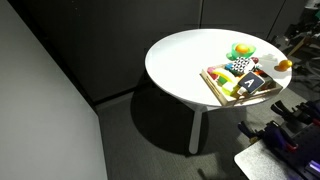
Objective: Put the lemon plush toy in the green bowl
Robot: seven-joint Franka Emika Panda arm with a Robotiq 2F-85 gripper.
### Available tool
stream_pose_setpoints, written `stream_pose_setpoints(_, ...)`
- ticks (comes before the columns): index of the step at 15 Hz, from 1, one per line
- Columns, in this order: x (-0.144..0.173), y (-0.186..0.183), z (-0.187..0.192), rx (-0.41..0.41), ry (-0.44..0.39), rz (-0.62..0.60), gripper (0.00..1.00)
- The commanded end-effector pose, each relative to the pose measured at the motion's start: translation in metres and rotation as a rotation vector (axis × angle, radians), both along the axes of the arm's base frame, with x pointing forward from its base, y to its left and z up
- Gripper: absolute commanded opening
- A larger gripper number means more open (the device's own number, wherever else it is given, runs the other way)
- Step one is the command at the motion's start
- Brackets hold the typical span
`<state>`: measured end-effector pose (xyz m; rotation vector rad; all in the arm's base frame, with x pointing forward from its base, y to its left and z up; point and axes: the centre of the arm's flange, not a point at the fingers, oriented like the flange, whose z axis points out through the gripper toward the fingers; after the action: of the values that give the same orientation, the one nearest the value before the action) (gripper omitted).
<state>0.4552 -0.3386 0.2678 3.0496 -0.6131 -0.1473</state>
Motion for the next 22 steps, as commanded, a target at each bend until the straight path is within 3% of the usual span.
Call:
stream_pose_setpoints(1,0.000,0.000,0.000,0.000,0.000,0.000,1.00)
stream_pose_setpoints(22,0.028,-0.063,-0.087,-0.006,0.057,-0.021,1.00)
